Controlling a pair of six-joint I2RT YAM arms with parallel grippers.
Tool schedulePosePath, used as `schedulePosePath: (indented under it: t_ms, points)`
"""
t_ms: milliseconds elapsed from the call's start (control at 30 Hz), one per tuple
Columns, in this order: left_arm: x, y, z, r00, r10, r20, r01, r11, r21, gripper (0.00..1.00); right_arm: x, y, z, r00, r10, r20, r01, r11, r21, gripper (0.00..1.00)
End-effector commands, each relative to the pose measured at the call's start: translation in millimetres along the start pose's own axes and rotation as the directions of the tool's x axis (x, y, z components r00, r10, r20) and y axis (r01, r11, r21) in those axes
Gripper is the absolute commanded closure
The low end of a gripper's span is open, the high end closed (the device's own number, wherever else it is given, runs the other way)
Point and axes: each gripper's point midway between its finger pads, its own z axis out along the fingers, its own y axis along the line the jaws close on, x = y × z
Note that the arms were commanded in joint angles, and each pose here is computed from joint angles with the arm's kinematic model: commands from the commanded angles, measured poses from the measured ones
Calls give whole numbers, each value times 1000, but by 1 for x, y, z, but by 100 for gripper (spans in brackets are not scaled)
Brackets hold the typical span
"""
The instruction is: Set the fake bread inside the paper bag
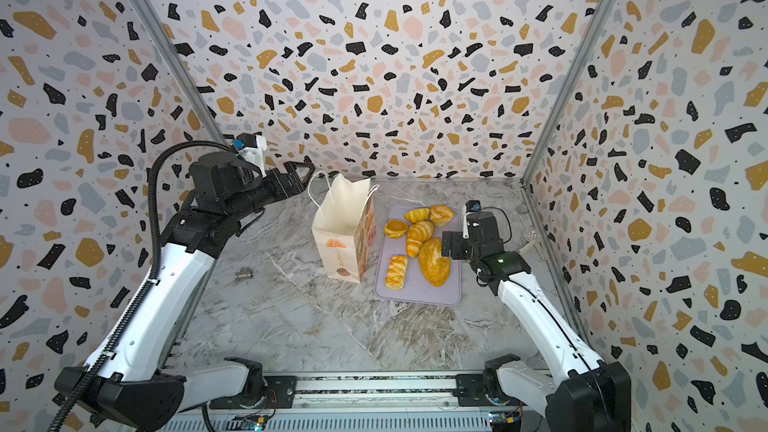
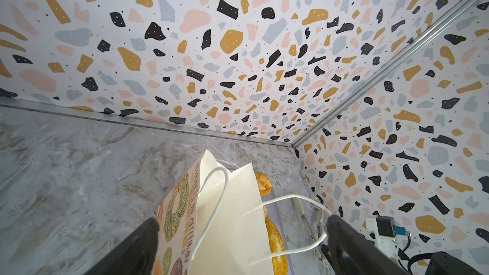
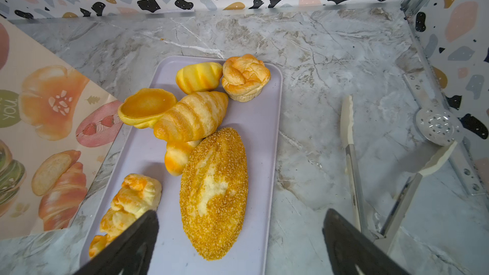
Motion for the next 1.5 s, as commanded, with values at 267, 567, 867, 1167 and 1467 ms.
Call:
schedulePosePath:
  t_ms: [267, 567, 867, 1167, 1467]
  points:
    - [12, 7, 20, 978, 197, -64, -197, 980, 6, 0, -2, -2, -16, 999, 26, 39, -25, 1000, -14, 1]
    - [30, 36, 40, 958, 219, -184, -238, 967, -88, 11, -1, -3, -13, 992, 118, 37, -117, 993, -11, 1]
    - [22, 34, 53, 973, 184, -140, -196, 978, -76, 50, -13, -6, -14, 990, 111, 84, -112, 994, 5, 1]
    - [13, 27, 73, 973, 186, -136, -192, 981, -29, 63, -18, -5, -14, 992, 100, 79, -101, 995, 9, 1]
    - [9, 27, 84, 975, 178, -132, -182, 983, -20, 96, -22, -4, -18, 989, 118, 91, -118, 993, -3, 1]
